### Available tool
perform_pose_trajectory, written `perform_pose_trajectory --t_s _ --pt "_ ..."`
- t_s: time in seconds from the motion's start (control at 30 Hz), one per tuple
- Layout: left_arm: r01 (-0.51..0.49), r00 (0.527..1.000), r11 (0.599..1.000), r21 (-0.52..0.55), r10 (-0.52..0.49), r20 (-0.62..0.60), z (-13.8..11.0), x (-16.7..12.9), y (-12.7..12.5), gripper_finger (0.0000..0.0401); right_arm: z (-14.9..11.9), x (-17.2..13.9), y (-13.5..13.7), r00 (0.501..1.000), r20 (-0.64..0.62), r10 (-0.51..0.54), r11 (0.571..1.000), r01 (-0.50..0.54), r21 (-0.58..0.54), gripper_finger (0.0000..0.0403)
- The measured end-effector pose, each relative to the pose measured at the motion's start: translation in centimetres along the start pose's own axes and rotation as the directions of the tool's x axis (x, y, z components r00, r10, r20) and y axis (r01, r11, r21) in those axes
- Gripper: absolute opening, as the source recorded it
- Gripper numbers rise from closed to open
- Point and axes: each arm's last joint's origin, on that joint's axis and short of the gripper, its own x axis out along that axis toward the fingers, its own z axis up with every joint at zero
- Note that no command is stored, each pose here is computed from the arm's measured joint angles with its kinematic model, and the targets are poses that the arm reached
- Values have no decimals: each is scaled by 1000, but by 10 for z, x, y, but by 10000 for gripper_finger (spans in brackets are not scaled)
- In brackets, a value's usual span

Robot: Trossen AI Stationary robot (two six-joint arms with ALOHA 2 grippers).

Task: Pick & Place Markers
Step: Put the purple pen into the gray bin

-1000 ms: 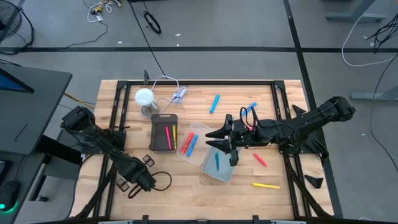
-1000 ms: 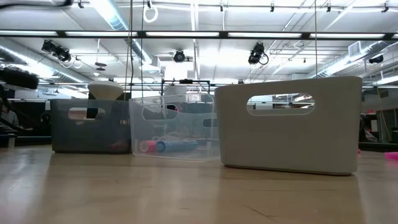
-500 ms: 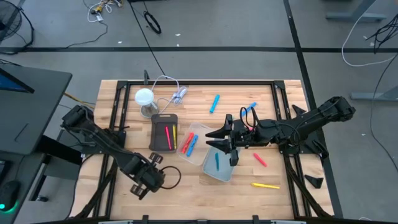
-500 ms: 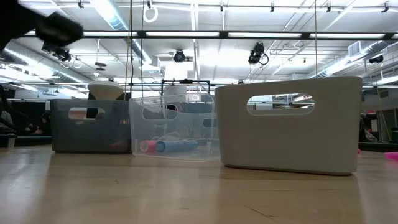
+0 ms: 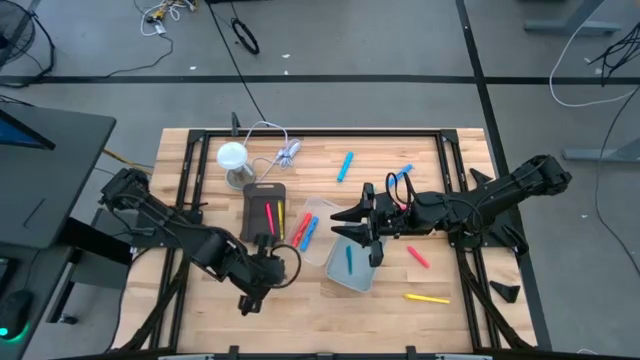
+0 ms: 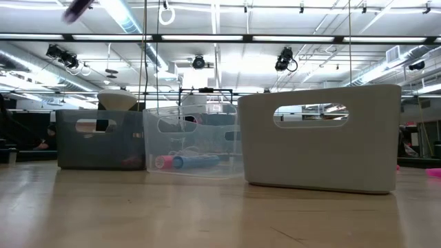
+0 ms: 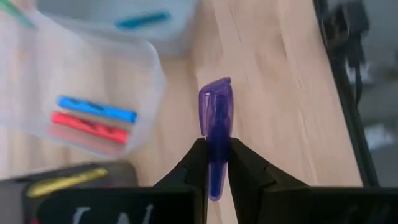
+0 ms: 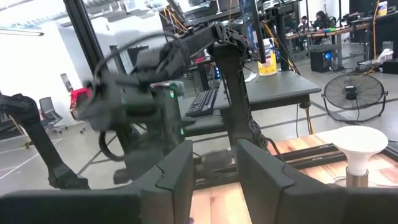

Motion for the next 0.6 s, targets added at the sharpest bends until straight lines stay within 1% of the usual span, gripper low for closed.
perform_pose_trajectory --t_s 0.13,0.23,0.3,0.37,0.5,0.6 --pt "-48 994 997 -68 54 93 16 -15 5 41 0 0 0 1000 0 0 1000 0 0 126" --pt "-71 978 990 -119 93 186 21 -26 7 41 0 0 0 1000 0 0 1000 0 0 126" --pt "-78 956 985 -156 118 270 25 -33 9 41 0 0 0 1000 0 0 1000 0 0 126" --pt "-96 933 979 -178 151 326 26 -41 12 41 0 0 0 1000 0 0 1000 0 0 126" --pt "-144 895 964 -223 223 386 27 -53 18 41 0 0 0 1000 0 0 1000 0 0 126" --pt "-146 862 959 -244 245 444 32 -60 22 41 0 0 0 1000 -1 0 1000 0 0 126"
